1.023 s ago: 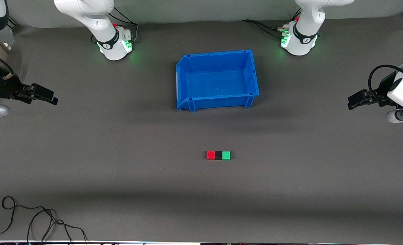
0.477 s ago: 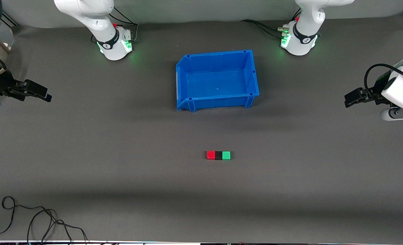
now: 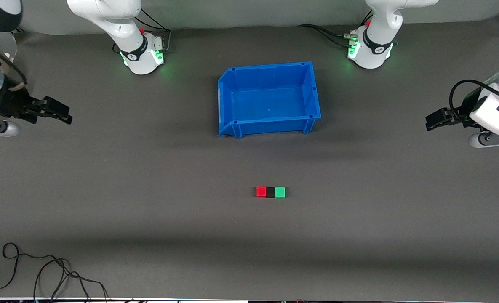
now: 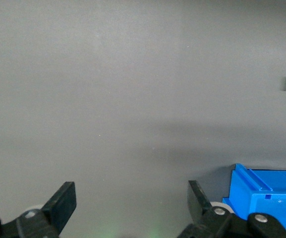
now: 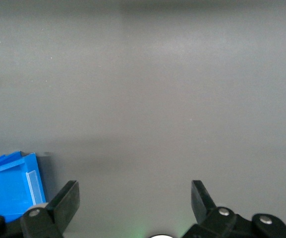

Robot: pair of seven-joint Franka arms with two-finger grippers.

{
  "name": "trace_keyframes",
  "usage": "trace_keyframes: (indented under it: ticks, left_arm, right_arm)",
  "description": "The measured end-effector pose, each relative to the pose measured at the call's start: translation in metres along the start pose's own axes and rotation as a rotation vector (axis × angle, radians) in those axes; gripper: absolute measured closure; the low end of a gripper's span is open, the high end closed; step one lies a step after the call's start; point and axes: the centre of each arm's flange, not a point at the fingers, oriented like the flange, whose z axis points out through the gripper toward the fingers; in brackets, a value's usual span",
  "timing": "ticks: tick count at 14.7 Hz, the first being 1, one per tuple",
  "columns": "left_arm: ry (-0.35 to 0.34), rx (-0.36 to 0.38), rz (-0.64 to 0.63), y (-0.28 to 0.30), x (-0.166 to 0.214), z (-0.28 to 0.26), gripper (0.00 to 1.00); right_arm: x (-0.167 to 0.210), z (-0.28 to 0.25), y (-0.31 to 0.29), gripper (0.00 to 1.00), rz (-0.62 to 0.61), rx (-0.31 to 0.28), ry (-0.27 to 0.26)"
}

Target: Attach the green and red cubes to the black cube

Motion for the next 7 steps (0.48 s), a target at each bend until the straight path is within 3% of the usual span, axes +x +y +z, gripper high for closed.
trace_keyframes:
  ticks: [7]
  left_arm:
    - [0.014,0.0,0.006,0.0025,-0.0092,-0.0078,0.0]
  right_arm:
    - [-0.0004,-0.0004,-0.0002,0.0,0.0,-0.004,-0.004]
